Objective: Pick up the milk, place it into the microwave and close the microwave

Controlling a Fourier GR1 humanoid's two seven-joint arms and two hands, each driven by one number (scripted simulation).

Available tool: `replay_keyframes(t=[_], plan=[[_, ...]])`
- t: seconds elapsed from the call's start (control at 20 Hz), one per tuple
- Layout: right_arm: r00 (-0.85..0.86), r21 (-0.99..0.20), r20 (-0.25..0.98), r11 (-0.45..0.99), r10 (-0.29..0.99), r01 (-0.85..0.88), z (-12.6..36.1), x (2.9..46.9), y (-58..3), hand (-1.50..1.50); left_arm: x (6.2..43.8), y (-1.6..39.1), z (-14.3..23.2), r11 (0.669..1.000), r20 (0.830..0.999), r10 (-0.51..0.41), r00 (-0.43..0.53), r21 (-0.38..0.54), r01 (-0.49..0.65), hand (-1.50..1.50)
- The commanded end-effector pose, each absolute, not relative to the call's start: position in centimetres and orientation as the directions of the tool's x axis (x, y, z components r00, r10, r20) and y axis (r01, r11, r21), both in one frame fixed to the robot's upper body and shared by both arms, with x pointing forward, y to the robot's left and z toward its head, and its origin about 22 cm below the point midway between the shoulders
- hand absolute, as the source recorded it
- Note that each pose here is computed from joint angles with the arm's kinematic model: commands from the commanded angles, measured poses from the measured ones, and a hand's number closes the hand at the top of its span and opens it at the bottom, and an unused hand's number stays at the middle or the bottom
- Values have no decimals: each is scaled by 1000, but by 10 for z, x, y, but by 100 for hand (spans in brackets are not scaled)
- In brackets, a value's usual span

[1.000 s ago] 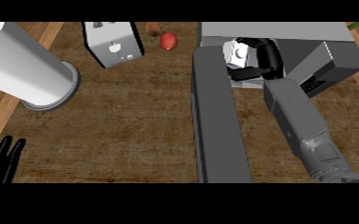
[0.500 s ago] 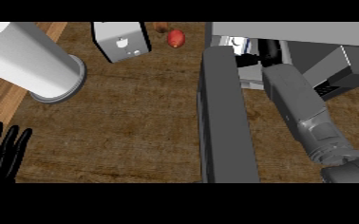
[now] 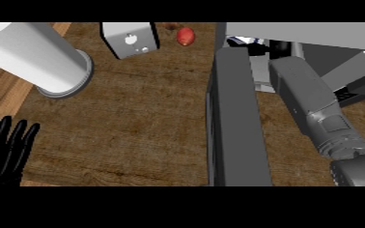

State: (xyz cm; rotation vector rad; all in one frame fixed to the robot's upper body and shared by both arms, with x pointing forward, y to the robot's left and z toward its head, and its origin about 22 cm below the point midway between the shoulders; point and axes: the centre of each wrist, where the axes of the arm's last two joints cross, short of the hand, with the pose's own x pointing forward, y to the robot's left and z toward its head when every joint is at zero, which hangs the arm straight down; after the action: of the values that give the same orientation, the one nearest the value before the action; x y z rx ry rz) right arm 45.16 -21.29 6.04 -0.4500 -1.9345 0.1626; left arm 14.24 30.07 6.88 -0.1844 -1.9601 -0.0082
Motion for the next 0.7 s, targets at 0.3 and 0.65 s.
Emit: replay_keyframes(t=[0.3,0.65], plan=[[-277,-510,687,717,672,476,63,453,-221,-150,155,293,77,988,918,72,-390,-11,157,-150],[-235,-527,670,675,704,517,68,455,-220,-150,159,289,75,986,922,59,-382,5,164,-150]])
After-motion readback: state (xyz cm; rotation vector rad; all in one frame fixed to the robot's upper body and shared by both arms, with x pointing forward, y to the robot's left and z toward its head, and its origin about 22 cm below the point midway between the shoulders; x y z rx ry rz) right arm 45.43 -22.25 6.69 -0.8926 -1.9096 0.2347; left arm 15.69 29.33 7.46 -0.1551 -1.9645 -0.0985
